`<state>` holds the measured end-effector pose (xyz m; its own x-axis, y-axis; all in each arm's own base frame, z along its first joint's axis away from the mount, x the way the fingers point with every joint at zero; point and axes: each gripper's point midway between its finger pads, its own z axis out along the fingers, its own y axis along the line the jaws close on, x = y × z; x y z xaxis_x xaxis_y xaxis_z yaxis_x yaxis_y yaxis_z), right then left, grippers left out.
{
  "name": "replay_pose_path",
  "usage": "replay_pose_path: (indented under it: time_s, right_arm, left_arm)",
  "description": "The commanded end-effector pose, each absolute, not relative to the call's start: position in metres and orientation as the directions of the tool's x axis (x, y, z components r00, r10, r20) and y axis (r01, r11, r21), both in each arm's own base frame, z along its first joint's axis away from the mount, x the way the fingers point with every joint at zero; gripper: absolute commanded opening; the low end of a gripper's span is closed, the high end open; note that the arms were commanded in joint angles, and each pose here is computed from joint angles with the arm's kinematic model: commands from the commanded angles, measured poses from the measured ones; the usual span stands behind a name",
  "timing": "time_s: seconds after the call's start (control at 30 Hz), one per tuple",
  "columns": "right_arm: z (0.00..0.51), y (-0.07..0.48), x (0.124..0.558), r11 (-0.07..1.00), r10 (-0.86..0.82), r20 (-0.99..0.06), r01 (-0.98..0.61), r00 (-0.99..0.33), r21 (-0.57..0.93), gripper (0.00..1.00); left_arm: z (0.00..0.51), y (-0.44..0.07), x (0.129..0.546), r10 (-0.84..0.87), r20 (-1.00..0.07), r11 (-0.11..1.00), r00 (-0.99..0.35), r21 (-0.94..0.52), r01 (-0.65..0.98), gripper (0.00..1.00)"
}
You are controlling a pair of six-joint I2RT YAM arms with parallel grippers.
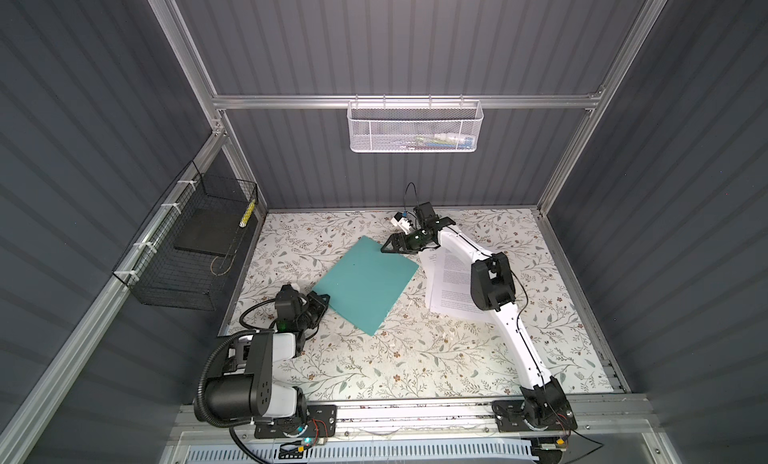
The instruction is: Put the files into the folder
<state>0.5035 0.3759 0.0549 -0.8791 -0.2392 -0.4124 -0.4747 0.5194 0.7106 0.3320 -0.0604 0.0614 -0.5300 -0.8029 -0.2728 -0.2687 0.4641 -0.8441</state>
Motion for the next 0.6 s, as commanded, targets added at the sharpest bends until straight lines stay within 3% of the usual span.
replay_pose_path:
  time_s: [0.0,0.17,0.33,0.57]
  right_arm:
    - [0.113,0.392,0.488,0.449,-0.176,-0.396,-0.431,-0.901,0.783,0.92]
    - [0.156,0.364,0.500,0.489,-0.001,-0.388,-0.338,-0.922,0.804,0.91]
    - [0.179,0.340,0.484,0.514,0.104,-0.358,-0.258,-0.928,0.818,0.90]
    - [0.182,0.321,0.441,0.465,0.179,-0.292,-0.181,-0.939,0.866,0.88]
  left_arm:
    - [0.080,-0.053,0.329,-0.869,-0.238,0.380,-0.433,-0.883,-0.275,0.00]
    - [0.100,-0.038,0.316,-0.938,-0.165,0.262,-0.304,-0.913,-0.314,0.00]
    - [0.116,-0.024,0.301,-0.972,-0.126,0.189,-0.200,-0.922,-0.339,0.00]
    - [0.120,-0.027,0.295,-0.983,-0.040,0.097,-0.178,-0.941,-0.325,0.00]
